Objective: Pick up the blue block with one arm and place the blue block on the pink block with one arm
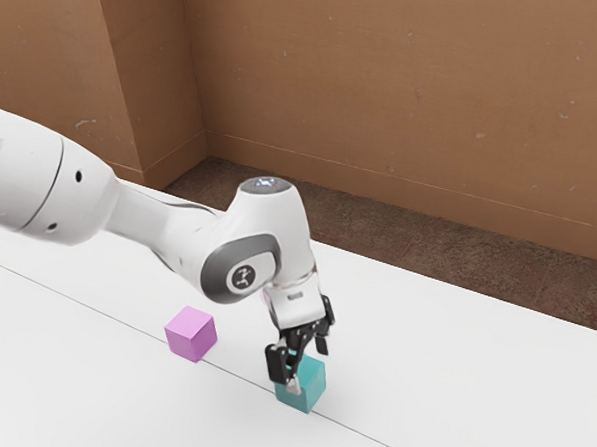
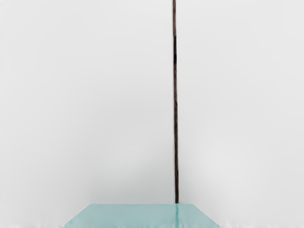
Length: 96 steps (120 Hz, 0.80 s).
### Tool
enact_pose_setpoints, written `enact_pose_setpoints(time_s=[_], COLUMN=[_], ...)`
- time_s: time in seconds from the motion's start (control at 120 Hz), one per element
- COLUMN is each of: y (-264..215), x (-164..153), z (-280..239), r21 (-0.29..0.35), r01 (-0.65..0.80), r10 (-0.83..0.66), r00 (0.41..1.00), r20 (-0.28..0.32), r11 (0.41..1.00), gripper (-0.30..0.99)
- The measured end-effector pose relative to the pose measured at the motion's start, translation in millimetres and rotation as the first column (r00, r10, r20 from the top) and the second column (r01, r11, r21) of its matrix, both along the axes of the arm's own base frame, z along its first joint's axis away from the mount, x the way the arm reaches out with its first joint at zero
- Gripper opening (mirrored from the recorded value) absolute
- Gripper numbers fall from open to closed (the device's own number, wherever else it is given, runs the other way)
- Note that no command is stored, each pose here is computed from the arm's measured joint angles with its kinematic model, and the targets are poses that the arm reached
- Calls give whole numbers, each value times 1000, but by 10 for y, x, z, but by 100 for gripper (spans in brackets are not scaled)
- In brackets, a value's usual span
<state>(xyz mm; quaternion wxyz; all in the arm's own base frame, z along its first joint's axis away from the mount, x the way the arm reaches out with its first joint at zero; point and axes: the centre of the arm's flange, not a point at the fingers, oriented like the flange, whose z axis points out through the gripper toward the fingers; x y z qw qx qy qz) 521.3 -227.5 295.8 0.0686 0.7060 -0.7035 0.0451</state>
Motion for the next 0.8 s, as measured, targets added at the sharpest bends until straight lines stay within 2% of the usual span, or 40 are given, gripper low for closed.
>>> enact_pose_setpoints(time_s=[0.417,0.592,0.7,0.8], y=[133,131,132,134], x=[84,91,120,125], z=[-442,-439,-222,52], r21=[5,3,12,28], r01=[-27,-32,-28,-26], r10=[27,32,28,25], r00=[999,999,999,998], r20=[-42,-28,21,64], r11=[1000,999,1000,999], gripper=[68,37,26,24])
